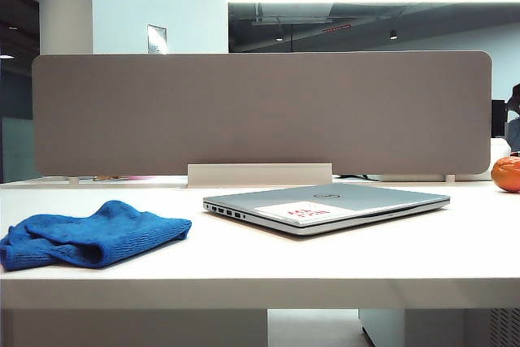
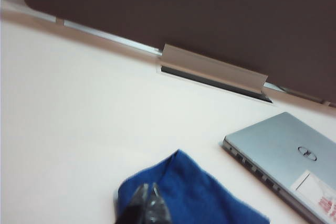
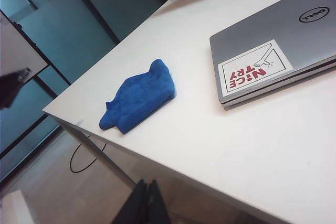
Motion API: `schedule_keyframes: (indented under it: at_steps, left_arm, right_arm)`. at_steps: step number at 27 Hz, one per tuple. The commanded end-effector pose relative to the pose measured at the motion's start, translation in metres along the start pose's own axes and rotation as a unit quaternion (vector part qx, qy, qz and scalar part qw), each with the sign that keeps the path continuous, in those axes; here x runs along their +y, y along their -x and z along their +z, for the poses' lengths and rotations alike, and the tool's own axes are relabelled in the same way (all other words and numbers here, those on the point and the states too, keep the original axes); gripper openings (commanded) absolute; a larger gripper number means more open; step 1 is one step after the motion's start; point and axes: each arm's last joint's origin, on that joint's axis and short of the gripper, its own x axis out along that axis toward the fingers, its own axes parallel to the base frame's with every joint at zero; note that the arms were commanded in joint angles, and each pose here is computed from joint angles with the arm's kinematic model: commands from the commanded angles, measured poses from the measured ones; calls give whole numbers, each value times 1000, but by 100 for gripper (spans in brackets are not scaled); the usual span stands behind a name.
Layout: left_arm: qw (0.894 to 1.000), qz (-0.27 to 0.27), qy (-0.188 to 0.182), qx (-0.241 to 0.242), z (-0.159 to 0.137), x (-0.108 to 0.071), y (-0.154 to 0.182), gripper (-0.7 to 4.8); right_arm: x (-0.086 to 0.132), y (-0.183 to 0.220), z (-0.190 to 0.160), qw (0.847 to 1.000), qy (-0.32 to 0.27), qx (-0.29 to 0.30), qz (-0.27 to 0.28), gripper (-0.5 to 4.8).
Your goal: Pick up the blue rag and put it over the laptop.
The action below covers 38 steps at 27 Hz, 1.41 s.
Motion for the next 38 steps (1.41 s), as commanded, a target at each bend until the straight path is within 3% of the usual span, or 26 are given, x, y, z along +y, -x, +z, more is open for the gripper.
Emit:
schedule_keyframes:
  at_steps: [1,9,18,23,33,35,38]
  left_arm:
    - [999,-11,-24,-19,13,-5,3,-6]
    - [997,-3,-72,1,39,-13,1,-6]
    - [993,15,-65,94,60,-16,-35,-6]
    - [984,11,-52,169,69,-16,-73,-6]
    - [967,8,-35,251,66,-11,-124,-5]
    - [963,12,-31,267,62,-8,-133,14]
    - [955,19,-27,294,57,-6,-145,123]
  right_arm:
    - [0,0,0,1000,5,-4,4,0]
    - [0,0,0,1000,5,-5,4,0]
    - [0,0,0,1000,5,-5,3,0]
    - [0,0,0,1000,5,-5,2,0]
    - [0,0,0,1000,5,-5,2,0]
    - [0,0,0,1000,5,-5,2,0]
    - [0,0,0,1000,5,-6,1,0]
